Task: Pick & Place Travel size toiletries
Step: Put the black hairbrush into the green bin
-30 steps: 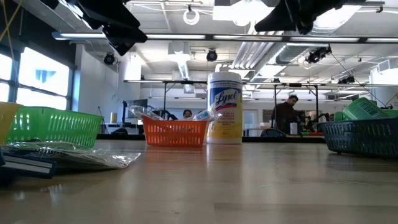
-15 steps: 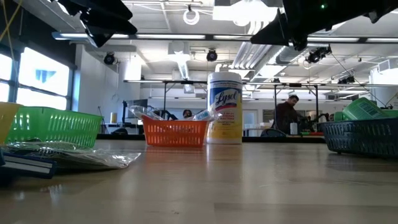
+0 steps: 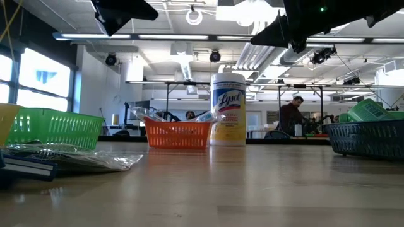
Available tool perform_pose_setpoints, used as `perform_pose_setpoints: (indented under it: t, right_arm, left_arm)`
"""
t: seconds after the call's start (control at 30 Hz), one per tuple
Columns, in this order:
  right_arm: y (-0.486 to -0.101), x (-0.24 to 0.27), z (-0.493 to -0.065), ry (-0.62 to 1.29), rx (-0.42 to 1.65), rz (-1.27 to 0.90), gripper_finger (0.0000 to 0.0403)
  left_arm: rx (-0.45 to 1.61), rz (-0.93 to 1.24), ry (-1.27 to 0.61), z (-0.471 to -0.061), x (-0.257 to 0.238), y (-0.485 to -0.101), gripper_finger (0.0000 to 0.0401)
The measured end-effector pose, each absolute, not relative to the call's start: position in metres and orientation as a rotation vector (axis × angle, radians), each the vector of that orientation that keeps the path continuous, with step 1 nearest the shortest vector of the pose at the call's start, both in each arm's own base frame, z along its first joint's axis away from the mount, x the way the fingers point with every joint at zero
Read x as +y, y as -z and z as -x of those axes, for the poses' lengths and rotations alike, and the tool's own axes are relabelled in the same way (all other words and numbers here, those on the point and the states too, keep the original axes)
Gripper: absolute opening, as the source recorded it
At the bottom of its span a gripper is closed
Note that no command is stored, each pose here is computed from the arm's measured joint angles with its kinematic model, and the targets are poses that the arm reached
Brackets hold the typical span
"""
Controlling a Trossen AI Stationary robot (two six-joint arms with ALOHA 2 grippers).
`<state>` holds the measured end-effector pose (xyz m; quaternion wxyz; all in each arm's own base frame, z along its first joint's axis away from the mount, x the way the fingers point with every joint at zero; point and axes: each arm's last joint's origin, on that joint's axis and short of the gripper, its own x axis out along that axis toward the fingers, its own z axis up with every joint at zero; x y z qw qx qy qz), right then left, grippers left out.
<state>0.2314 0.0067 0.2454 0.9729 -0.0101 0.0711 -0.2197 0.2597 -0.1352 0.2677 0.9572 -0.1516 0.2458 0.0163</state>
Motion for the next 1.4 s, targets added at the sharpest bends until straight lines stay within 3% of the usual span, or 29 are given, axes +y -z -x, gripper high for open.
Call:
perform_pose_setpoints:
  t: [0.5, 0.87, 1.4]
  right_arm:
    - [-0.245, -0.004, -0.232, 0.445, 0.147, 0.013, 0.0003]
    - [-0.242, -0.002, -0.232, 0.370, 0.186, 0.015, 0.0003]
    - [-0.240, -0.002, -0.232, 0.370, 0.202, 0.023, 0.0003]
  left_arm:
    - [0.671, 0.234, -0.035, -0.303, -0.215, -0.301, 0.0138]
    - [0.958, 0.162, -0.256, -0.313, -0.240, -0.233, 0.0138]
    - [1.063, 0.149, -0.304, -0.327, -0.253, -0.173, 0.0138]
